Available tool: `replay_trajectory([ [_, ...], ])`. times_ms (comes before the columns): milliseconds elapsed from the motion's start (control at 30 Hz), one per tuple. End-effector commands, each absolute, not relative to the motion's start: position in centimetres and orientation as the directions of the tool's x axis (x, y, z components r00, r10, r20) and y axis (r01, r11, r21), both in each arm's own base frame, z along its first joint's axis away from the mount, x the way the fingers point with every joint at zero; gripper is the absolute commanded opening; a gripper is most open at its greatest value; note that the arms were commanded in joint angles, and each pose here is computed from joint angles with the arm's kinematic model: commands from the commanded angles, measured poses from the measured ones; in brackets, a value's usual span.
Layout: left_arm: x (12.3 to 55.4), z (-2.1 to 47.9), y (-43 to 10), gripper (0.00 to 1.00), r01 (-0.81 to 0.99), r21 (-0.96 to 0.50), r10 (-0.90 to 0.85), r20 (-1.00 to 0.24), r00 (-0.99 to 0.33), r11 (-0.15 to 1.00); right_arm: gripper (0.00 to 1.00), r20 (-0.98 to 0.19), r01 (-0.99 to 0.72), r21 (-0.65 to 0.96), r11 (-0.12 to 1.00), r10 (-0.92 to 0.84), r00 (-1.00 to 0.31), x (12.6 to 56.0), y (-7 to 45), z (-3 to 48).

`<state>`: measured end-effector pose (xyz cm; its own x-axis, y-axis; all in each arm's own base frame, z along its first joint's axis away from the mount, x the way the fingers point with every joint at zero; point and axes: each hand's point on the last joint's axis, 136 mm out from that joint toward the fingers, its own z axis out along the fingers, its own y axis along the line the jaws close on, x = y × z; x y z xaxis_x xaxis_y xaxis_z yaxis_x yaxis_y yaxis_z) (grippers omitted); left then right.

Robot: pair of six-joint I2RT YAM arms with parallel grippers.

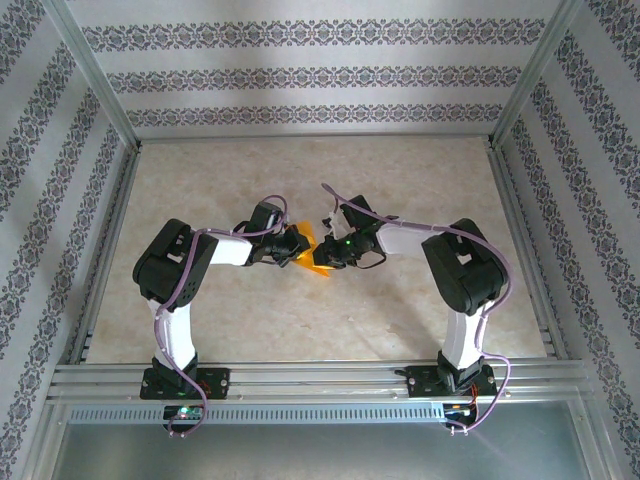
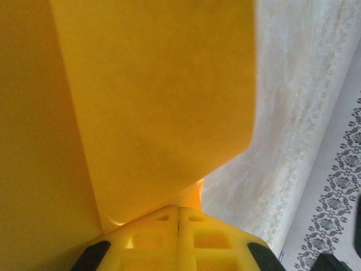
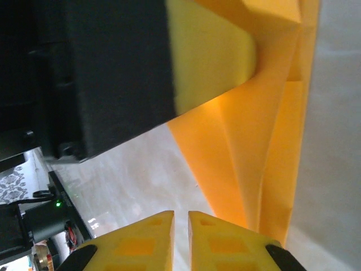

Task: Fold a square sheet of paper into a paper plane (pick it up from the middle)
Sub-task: Fourth fold the wing at the center of the table.

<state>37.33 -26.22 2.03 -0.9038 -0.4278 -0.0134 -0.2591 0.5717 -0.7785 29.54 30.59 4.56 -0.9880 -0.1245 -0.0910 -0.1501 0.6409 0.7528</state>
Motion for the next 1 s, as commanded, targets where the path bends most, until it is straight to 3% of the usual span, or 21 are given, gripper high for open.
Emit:
replay_trajectory([
  [0,35.8,-1.3,-24.9,0.04,-0.333,-0.705,-0.429,0.045,-0.902,0.626,0.15,-0.089,-0.142,0.734,0.664,-0.113,-0.990,30.3,30.8,3.9],
  [967,35.3,-2.1,-24.2,0.04,-0.384,-0.671,-0.461,0.070,-0.885,0.634,0.14,-0.008,-0.078,0.654,0.753,-0.096,-0.995,29.0,28.5,0.4],
])
